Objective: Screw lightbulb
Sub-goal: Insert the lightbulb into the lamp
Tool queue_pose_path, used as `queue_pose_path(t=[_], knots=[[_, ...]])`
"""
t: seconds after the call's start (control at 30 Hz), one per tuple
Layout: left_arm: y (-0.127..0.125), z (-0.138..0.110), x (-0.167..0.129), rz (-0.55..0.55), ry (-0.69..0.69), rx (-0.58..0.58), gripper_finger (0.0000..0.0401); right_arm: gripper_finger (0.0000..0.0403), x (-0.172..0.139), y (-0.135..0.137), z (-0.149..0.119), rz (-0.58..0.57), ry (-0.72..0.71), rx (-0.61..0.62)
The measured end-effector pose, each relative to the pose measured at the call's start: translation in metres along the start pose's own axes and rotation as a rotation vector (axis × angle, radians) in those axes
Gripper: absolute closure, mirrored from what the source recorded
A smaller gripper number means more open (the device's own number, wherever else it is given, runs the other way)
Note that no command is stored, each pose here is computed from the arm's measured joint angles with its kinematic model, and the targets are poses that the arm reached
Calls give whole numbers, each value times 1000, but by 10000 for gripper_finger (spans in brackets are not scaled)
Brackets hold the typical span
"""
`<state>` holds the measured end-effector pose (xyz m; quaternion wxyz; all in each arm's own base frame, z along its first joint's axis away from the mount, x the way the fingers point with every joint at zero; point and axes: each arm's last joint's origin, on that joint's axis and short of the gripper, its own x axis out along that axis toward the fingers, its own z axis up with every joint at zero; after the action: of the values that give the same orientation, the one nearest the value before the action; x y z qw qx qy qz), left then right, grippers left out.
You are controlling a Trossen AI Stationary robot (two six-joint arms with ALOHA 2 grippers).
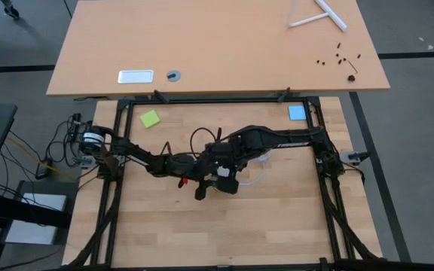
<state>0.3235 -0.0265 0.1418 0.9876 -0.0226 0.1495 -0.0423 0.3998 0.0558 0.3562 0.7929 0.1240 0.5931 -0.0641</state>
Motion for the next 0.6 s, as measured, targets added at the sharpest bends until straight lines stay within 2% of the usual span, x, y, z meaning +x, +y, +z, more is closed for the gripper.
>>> queue_pose_path(t=[0.43, 0.6], knots=[[0, 0, 0, -3, 2, 0, 242, 43, 4, 0, -1, -67, 6, -523], [0, -1, 0, -3, 10, -1, 242, 50, 16, 1, -2, -64, 25, -574]])
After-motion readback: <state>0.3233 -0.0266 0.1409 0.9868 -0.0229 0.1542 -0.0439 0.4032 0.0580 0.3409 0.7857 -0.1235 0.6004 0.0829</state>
